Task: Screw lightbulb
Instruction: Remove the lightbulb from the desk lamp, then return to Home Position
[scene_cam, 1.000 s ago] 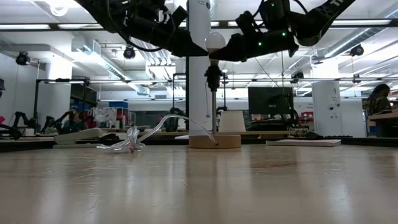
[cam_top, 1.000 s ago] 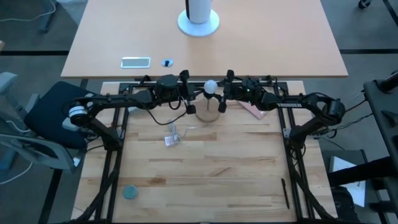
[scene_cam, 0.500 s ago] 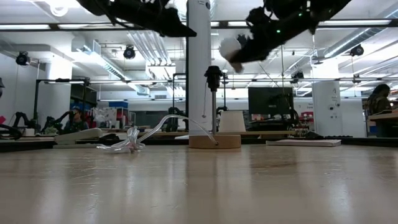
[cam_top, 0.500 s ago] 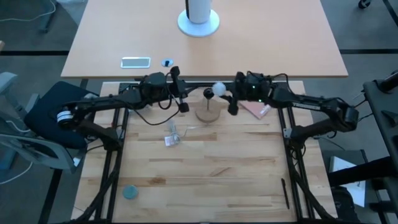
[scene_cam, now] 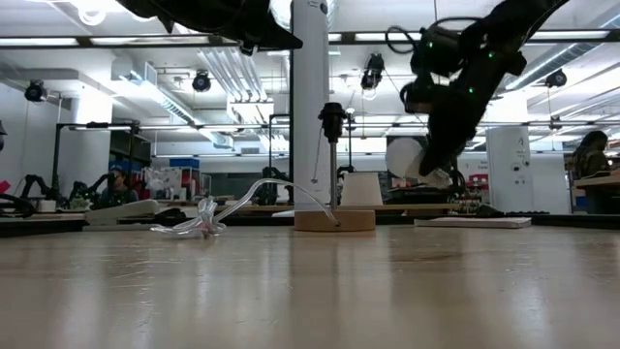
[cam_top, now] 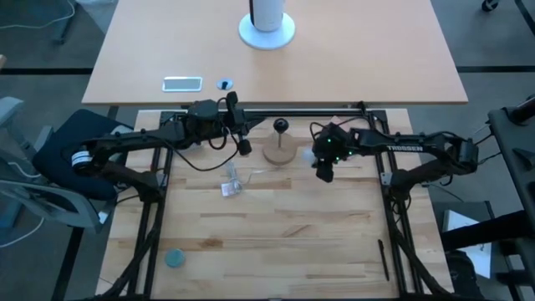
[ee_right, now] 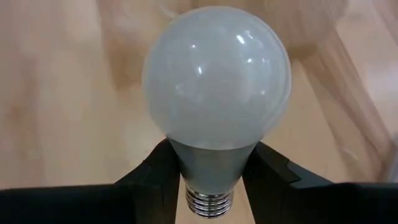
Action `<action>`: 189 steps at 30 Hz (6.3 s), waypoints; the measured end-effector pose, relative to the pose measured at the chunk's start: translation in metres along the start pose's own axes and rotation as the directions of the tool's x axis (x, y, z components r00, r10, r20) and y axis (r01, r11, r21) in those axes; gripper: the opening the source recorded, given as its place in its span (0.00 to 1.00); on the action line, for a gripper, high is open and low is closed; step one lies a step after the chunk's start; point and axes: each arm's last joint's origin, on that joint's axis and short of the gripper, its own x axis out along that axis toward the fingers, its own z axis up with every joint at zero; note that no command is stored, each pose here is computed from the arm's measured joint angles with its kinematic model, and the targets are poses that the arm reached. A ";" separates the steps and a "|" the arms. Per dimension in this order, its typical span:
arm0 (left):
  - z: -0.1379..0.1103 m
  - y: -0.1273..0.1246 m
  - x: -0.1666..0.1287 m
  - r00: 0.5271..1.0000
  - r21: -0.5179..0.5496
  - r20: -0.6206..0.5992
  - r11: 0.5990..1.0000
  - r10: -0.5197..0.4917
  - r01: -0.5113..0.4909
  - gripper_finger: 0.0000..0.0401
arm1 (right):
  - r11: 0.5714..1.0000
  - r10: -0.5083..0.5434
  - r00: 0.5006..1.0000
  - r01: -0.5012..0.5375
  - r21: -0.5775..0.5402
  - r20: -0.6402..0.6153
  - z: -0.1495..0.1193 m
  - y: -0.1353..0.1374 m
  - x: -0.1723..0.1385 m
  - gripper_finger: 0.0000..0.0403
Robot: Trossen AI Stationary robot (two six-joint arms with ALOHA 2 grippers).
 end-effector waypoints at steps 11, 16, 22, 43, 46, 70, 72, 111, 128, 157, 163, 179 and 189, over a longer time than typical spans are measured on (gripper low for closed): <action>0.000 0.000 0.000 1.000 -0.069 -0.005 0.998 -0.001 0.001 0.00 | 0.975 0.106 0.978 -0.138 -0.176 -0.180 -0.019 0.052 0.029 0.31; -0.001 0.000 0.000 1.000 -0.068 -0.005 0.998 -0.001 0.001 0.00 | 0.950 0.117 0.973 -0.168 -0.265 -0.199 -0.026 0.091 0.027 0.31; -0.001 0.000 0.000 1.000 -0.067 -0.005 0.998 -0.001 0.001 0.00 | 0.937 0.068 0.976 -0.134 -0.322 -0.209 -0.037 0.121 0.028 0.31; -0.001 0.000 0.000 1.000 -0.066 -0.005 0.998 -0.002 0.001 0.00 | 0.931 0.044 0.968 -0.129 -0.341 -0.245 -0.049 0.140 0.037 0.52; -0.001 0.000 0.000 1.000 -0.067 -0.005 0.998 -0.001 0.001 0.00 | 0.932 0.054 0.972 -0.131 -0.338 -0.229 -0.048 0.140 0.031 0.56; 0.003 -0.004 -0.002 0.986 -0.285 0.054 0.944 -0.158 0.167 0.00 | 0.896 0.359 0.839 -0.188 -0.402 0.408 -0.029 0.149 -0.105 0.51; 0.004 -0.008 -0.012 0.937 -0.242 0.098 0.906 -0.335 0.349 0.00 | 0.897 0.338 0.805 -0.120 -0.425 0.487 -0.035 0.150 -0.118 0.50; -0.132 -0.028 -0.179 0.995 -0.161 0.034 0.983 0.097 -0.090 0.00 | 0.952 0.249 0.306 0.095 -0.290 0.919 -0.133 0.093 -0.081 0.17; -0.151 -0.005 -0.174 0.773 -0.266 -0.182 0.727 0.607 -0.633 0.00 | 0.929 0.141 0.204 0.312 -0.201 0.969 -0.140 0.077 -0.095 0.06; -0.183 0.057 -0.197 0.177 0.070 -0.406 0.223 0.897 -0.972 0.00 | 0.930 0.115 0.261 0.311 -0.196 0.959 -0.141 0.078 -0.090 0.07; -0.182 0.057 -0.198 0.175 0.087 -0.402 0.228 0.899 -0.970 0.00 | 0.941 0.110 0.240 0.286 -0.179 0.965 -0.140 0.077 -0.092 0.06; -0.182 0.057 -0.198 0.172 0.088 -0.402 0.225 0.899 -0.970 0.00 | 0.950 0.106 0.243 0.261 -0.170 0.964 -0.140 0.077 -0.092 0.07; -0.182 0.057 -0.198 0.172 0.088 -0.402 0.225 0.899 -0.970 0.00 | 0.959 0.107 0.244 0.230 -0.165 0.964 -0.140 0.077 -0.092 0.07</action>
